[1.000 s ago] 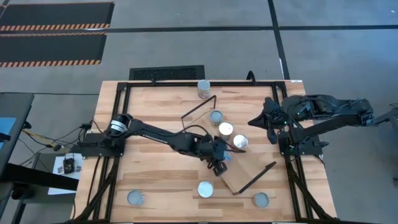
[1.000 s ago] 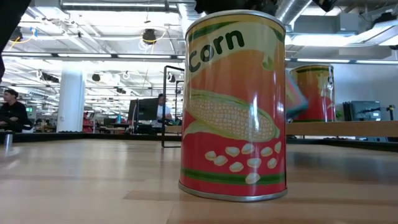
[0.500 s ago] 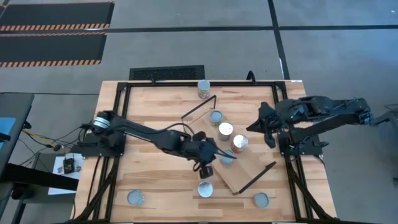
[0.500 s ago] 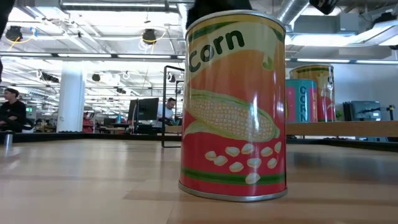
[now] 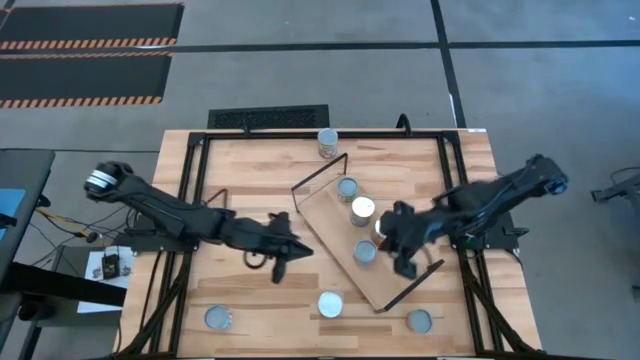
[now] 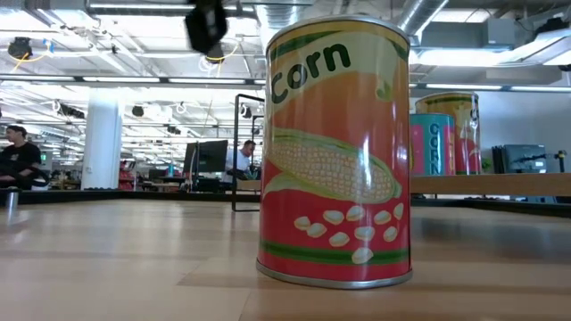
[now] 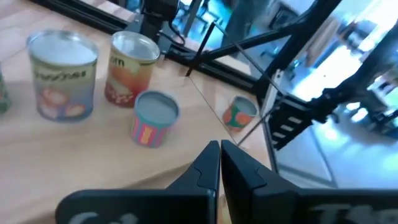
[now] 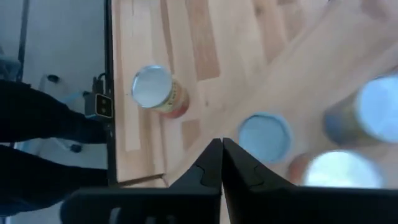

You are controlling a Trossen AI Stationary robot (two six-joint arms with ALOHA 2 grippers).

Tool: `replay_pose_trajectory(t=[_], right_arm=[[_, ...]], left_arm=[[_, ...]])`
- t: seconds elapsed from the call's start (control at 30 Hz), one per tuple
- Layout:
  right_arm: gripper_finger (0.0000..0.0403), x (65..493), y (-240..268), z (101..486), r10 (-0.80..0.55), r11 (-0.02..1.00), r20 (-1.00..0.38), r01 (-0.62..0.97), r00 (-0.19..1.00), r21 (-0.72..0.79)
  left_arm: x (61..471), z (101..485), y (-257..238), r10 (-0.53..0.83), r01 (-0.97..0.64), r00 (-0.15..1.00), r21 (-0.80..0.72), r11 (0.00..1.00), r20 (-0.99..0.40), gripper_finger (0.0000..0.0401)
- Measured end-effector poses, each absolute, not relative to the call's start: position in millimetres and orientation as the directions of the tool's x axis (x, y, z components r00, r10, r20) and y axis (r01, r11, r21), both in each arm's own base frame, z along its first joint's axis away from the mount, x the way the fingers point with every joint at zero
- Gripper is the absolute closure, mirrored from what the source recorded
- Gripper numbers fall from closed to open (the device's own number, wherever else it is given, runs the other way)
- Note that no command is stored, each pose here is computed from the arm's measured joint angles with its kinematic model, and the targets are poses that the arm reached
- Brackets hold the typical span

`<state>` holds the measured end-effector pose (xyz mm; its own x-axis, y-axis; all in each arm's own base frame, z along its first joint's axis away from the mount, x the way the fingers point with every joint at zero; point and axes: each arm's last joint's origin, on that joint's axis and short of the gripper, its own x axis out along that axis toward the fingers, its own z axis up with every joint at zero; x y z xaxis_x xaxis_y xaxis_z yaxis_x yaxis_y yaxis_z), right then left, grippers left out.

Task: Pick and place cans onto a shelf
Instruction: Put the canned mixed vegetables on the shelf

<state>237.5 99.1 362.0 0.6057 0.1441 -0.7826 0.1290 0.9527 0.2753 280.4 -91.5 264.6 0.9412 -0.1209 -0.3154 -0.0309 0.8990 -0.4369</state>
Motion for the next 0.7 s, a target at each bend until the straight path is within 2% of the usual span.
replay_pose_trajectory(t=[0.2,0.43,0.53,0.7], right_arm=[[0.0313,271.8,125.5,337.5,0.115,0.936,-0.862,0.236,0.494,0.260],[0.0233,309.8,146.5,310.1,0.071,0.941,-0.917,0.279,0.392,0.192],[0.0220,319.1,150.1,296.3,0.036,0.946,-0.946,0.293,0.322,0.136],[0.0224,329.9,146.5,275.2,-0.012,0.929,-0.974,0.362,0.228,0.073]], left_arm=[[240.1,262.5,-79.0,-0.132,0.034,0.977,-0.486,0.873,-0.168,0.0401],[204.8,266.2,-65.9,-0.117,0.064,0.989,-0.468,0.882,-0.085,0.0401],[193.3,264.8,-61.5,-0.105,0.059,0.992,-0.469,0.881,-0.074,0.0401],[174.6,265.1,-53.7,-0.062,-0.006,0.990,-0.466,0.885,-0.131,0.0401]])
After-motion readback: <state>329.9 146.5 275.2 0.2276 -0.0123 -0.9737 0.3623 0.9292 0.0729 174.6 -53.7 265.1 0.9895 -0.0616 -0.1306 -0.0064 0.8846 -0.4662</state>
